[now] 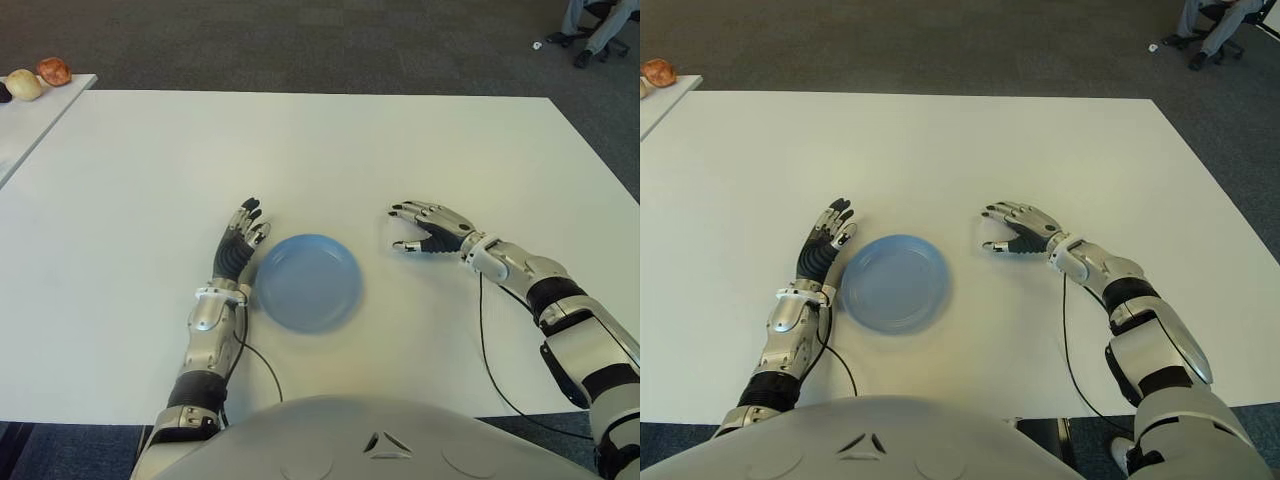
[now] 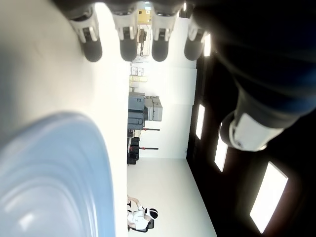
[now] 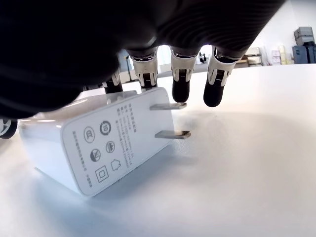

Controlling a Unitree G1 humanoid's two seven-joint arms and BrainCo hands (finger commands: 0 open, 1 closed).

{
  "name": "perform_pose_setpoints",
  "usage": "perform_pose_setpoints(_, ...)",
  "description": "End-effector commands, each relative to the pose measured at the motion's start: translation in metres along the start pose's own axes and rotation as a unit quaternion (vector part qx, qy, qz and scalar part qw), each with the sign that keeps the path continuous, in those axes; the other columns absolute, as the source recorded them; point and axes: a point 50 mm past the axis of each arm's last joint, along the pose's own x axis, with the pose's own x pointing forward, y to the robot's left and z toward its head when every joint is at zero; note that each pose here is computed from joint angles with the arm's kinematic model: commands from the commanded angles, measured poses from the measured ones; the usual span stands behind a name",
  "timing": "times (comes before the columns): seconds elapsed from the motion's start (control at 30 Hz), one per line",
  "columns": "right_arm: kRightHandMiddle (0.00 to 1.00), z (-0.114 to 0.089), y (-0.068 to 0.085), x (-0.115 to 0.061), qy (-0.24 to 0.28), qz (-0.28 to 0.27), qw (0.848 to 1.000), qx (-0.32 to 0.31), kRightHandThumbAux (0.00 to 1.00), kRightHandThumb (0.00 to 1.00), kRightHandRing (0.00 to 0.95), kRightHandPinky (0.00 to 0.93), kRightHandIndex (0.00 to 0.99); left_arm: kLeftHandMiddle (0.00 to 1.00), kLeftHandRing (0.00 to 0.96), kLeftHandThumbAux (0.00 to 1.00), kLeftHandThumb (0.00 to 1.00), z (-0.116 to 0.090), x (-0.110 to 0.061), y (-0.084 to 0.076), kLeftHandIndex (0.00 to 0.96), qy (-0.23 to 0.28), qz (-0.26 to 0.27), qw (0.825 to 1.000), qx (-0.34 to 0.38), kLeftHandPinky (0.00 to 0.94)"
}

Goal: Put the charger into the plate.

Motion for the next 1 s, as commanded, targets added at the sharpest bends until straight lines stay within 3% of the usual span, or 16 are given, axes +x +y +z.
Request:
perform_pose_setpoints(0.03,0.000,0.000,0.000,-0.003,-0.008,0.008,1.000,-0.012,0.137,0.230,0.000,0.000,0.000,0.047,0.039,0.591,0.000,-0.032,-0.024,0.008,0.002,0.092,0.017,0.996,-0.012,0.058)
perform_pose_setpoints(0.57,0.000,-0.013,-0.009,-0.013,-0.016,0.012,0.993,-0.118,0.139,0.251,0.000,0.000,0.000,0.050,0.037,0.578,0.000,-0.032,-0.024,0.011,0.006,0.090,0.016,0.996,-0.016,0.052)
perform_pose_setpoints(1.0,0.000,-0.013,-0.007,-0.014,-0.028,0.009,0.990,-0.139,0.144,0.281,0.000,0.000,0.000,0.054,0.039,0.568,0.000,-0.032,-0.024,0.012,0.007,0.091,0.017,0.996,-0.018,0.052)
